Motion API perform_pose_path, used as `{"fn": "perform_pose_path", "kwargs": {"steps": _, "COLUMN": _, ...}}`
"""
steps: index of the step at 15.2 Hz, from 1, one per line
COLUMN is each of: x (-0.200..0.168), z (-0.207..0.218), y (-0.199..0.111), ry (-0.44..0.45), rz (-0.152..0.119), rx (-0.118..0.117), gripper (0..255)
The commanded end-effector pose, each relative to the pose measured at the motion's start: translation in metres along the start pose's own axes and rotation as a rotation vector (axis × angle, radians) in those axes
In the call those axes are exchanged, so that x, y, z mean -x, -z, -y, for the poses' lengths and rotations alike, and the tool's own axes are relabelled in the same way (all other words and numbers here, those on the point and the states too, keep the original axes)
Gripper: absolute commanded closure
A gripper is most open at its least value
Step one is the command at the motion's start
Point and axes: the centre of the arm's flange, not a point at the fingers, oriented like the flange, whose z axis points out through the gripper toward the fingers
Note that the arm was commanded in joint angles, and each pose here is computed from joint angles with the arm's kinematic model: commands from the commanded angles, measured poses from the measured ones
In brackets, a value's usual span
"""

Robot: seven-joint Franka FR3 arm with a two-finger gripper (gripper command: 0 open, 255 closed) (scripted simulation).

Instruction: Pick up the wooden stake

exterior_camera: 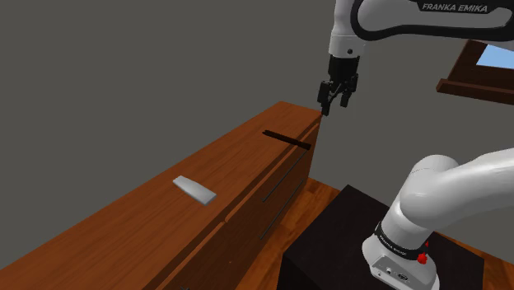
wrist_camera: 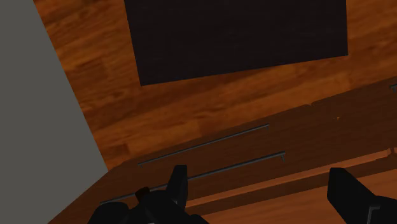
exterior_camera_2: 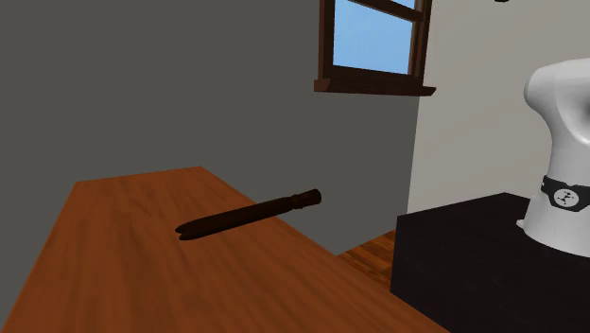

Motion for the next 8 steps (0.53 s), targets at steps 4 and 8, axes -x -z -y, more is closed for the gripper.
{"fn": "perform_pose_path", "kwargs": {"steps": 4, "x": -0.026, "z": -0.018, "y": -0.024, "ry": 0.025, "rz": -0.001, "rx": -0.004, "gripper": 0}}
{"fn": "perform_pose_path", "kwargs": {"steps": 8, "x": -0.062, "z": -0.04, "y": -0.057, "ry": 0.059, "rz": -0.002, "rx": -0.01, "gripper": 0}}
